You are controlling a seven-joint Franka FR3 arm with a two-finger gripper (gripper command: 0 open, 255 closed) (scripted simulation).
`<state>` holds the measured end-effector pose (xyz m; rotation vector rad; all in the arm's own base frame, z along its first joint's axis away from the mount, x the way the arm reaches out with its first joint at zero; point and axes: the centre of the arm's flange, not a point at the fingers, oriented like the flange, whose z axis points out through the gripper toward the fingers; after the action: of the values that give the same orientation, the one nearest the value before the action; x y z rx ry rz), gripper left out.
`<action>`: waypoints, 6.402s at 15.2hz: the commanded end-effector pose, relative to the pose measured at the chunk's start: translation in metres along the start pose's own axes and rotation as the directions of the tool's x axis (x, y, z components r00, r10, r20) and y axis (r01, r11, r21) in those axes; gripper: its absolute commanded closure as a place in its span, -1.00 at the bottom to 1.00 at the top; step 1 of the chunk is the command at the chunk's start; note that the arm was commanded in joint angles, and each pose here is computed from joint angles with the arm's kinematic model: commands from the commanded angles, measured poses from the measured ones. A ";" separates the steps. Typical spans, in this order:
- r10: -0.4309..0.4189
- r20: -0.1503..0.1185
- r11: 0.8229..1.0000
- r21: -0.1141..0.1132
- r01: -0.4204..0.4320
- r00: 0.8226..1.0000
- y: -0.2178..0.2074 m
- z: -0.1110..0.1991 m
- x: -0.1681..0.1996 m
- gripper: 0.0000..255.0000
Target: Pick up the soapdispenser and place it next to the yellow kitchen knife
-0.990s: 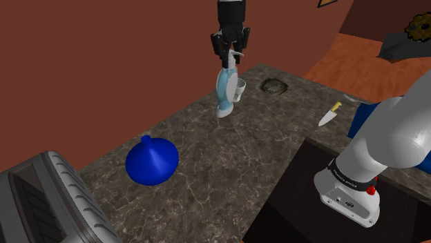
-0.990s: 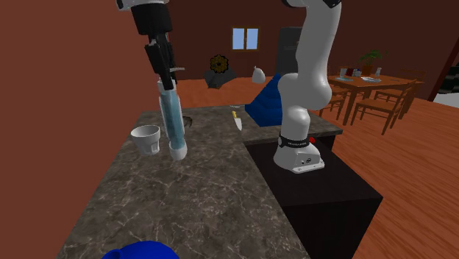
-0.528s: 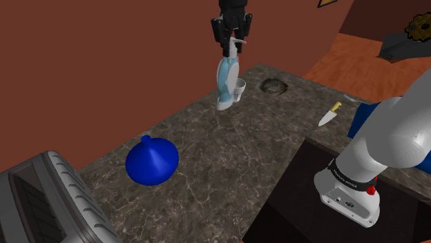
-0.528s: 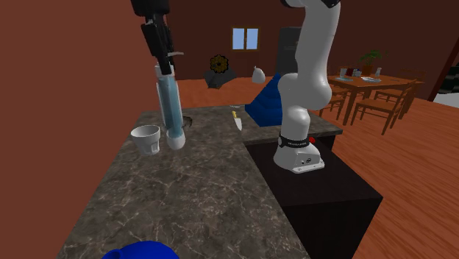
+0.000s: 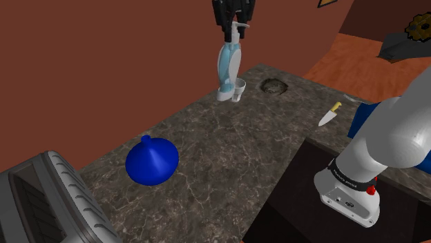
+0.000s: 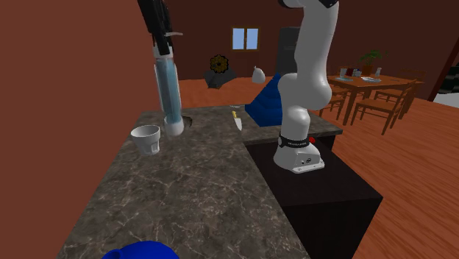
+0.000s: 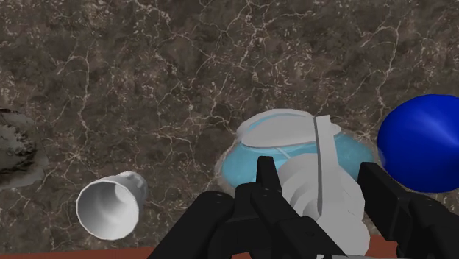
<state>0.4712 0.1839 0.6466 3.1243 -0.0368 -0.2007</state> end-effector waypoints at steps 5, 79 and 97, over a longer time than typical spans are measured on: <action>0.000 0.000 1.000 0.000 0.000 1.000 0.001 -0.032 -0.002 1.00; 0.000 0.000 1.000 0.000 0.000 1.000 0.462 0.102 -0.369 1.00; 0.000 0.000 1.000 0.000 0.000 1.000 0.461 0.196 -0.357 1.00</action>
<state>0.0817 -0.2702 0.5085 3.1248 -0.0370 -0.2014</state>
